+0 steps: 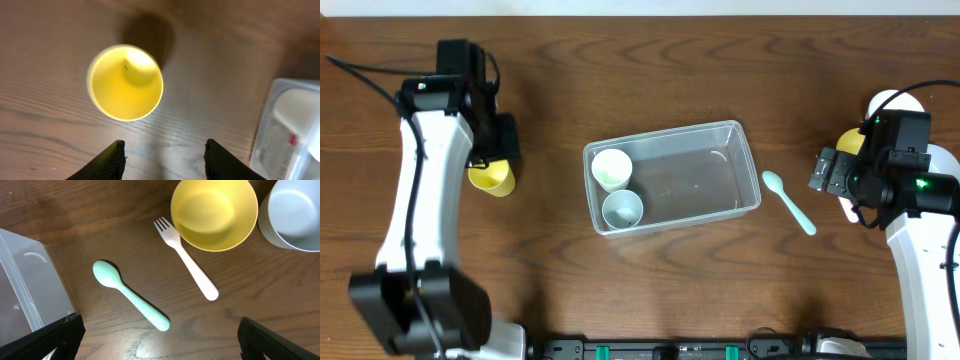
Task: Pack container
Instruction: 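Grasp the yellow cup with the left gripper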
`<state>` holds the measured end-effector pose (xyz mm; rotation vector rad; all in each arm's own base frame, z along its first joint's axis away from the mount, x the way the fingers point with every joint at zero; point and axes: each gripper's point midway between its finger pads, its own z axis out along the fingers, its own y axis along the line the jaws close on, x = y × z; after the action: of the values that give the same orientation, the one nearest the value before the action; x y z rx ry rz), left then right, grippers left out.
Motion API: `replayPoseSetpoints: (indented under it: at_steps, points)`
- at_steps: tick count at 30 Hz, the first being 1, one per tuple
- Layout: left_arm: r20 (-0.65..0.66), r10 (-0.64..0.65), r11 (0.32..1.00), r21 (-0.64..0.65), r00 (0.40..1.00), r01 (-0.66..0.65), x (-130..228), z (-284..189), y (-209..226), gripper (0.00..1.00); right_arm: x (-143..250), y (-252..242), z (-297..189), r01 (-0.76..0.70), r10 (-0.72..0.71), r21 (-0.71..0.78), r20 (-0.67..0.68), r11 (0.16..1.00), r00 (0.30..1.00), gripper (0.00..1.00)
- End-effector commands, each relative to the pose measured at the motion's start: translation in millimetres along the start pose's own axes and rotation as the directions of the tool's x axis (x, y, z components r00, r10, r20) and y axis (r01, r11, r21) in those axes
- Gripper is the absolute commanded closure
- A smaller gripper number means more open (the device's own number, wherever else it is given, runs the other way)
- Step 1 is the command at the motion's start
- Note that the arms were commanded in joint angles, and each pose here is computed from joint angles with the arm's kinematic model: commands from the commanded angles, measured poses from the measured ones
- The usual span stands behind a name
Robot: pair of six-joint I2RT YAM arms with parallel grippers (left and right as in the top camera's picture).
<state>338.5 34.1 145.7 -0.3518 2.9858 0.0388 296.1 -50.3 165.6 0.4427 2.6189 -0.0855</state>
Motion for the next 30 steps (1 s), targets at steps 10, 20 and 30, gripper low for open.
replayPoseSetpoints:
  at_steps: [10, 20, 30]
  points:
    - [-0.252, -0.060, 0.998, 0.020, 0.966, 0.067, 14.1, 89.6, -2.6, 0.48, -2.7, -3.5, -3.0, -0.014, 0.014, 0.006, 0.011, 1.000, 1.000, 0.01]
    - [-0.241, -0.056, 0.998, 0.007, 0.969, 0.059, 11.0, 92.3, -0.3, 0.94, -2.2, -3.6, -3.0, -0.014, 0.013, 0.006, 0.009, 1.000, 1.000, 0.01]
    - [-0.163, 0.001, 1.000, 0.029, 0.987, 0.004, 5.4, 40.6, -20.7, 0.94, -2.0, -3.7, -3.0, -0.013, 0.013, 0.007, 0.008, 1.000, 1.000, 0.01]
